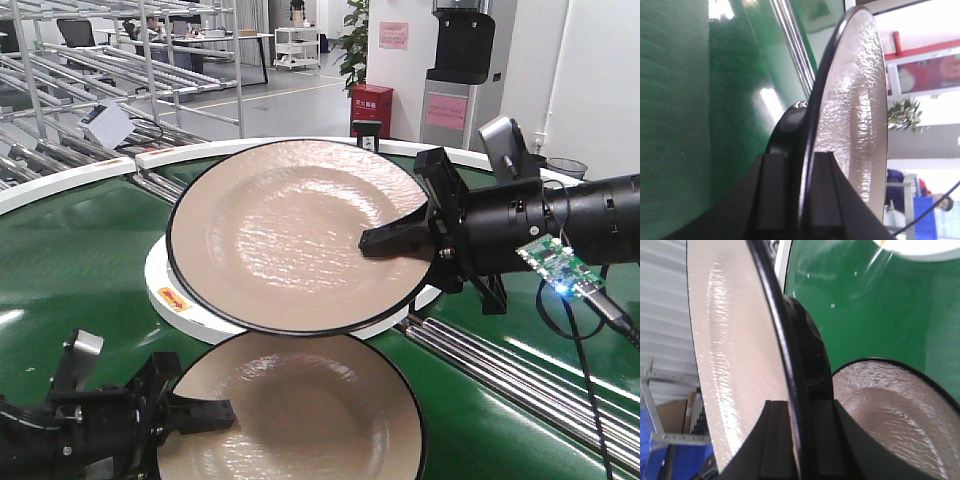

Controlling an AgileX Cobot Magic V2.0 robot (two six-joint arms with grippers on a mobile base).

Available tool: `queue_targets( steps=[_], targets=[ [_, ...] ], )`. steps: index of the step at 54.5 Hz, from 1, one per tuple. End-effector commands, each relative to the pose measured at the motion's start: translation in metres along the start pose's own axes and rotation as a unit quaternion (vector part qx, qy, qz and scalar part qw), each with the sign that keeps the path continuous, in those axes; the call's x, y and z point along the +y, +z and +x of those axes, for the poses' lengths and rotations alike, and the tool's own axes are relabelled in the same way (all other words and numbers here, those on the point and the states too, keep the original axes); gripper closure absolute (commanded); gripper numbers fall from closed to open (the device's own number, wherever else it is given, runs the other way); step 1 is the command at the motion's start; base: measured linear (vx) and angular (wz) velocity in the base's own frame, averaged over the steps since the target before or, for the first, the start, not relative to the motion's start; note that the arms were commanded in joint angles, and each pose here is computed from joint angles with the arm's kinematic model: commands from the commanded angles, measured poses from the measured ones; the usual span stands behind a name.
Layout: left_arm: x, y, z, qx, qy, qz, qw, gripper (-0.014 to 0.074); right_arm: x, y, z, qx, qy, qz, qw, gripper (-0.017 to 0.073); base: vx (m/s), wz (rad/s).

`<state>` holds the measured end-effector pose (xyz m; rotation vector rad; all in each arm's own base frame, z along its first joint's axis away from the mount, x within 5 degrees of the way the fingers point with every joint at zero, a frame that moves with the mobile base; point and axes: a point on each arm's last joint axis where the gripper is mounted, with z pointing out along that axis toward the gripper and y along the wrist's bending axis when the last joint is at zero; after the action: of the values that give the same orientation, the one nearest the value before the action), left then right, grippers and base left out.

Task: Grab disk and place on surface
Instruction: 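Hold both plates raised above the conveyor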

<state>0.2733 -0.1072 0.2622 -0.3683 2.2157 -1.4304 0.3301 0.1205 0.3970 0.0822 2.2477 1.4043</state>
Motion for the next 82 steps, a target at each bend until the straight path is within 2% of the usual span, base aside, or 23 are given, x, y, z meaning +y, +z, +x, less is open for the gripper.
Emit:
queue_targets(
  steps=[1,13,82],
  targets=[
    [-0.0341,-0.0101,-0.0082,-0.030,-0.035,0.083,0.995,0.0594,0.0364,-0.0206,-0.0059,-0.057,-0.001,-0.072,0.996,0.0567,0.00,0.00],
    [-0.0325,-0.0099,-0.0102,-0.040,-0.033,0.073,0.996,0.0594,0.0363,-0.0206,-0.0061,-0.058,-0.007,-0.072,0.996,0.0567,0.00,0.00],
    [-0.0326,-0.0099,-0.0100,-0.039,-0.033,0.073,0.996,0.0592,0.0363,-0.0206,-0.0062,-0.059,-0.008,-0.072,0.996,0.0567,-0.02,0.00]
  ],
)
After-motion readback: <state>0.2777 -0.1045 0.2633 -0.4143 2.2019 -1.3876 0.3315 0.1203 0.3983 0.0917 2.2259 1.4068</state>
